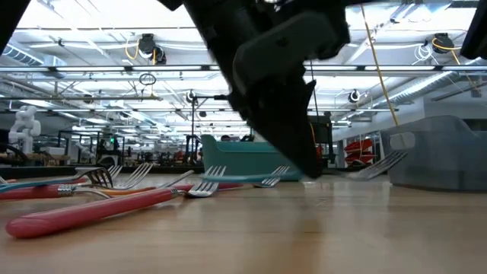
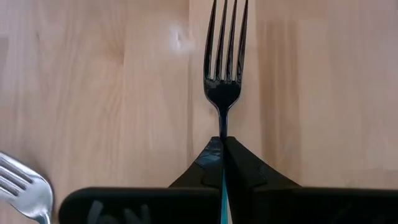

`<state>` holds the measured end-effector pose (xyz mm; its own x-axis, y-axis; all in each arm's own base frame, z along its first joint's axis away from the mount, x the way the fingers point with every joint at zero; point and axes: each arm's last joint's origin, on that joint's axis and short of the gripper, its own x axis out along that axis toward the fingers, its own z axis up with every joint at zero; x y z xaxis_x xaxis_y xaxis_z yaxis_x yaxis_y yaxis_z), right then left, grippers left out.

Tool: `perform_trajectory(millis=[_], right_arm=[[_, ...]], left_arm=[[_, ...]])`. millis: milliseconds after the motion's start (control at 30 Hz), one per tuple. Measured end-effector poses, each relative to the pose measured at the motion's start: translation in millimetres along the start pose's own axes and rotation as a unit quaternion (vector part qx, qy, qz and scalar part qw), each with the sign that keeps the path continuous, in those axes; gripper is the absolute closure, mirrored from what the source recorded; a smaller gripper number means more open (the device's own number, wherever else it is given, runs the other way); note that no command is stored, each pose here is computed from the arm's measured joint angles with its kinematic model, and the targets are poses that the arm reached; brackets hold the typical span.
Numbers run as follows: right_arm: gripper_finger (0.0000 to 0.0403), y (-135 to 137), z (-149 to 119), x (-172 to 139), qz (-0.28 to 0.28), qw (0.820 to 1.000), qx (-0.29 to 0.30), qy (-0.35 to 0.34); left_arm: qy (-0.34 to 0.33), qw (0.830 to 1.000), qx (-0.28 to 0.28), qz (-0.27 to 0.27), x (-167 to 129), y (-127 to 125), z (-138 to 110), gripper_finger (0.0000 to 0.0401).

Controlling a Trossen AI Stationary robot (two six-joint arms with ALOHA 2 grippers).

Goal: Sort silverware by color (type)
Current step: Put the blue fork into the white bin

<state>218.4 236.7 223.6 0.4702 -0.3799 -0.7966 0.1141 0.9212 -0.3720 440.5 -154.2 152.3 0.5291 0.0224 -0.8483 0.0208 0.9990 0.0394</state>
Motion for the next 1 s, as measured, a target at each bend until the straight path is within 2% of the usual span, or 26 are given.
perform_trajectory(millis=[633, 867, 1000], right_arm=[[0.0344, 3.7, -3.9, -4.2, 0.004, 0.999, 0.038, -0.007], [0.0344, 3.0, -1.9, -4.1, -0.011, 0.998, 0.043, -0.033], [0.0344, 1.6, -0.4, -3.5, -0.023, 0.996, 0.068, -0.049]], left_arm=[[-0.039, 0.997, 0.071, -0.007, -31.9, -31.5, 22.8, 0.0400], [-0.031, 0.995, 0.085, 0.049, -42.5, -33.9, 25.1, 0.0400], [-0.028, 0.992, 0.092, 0.076, -43.2, -33.8, 23.1, 0.0400]])
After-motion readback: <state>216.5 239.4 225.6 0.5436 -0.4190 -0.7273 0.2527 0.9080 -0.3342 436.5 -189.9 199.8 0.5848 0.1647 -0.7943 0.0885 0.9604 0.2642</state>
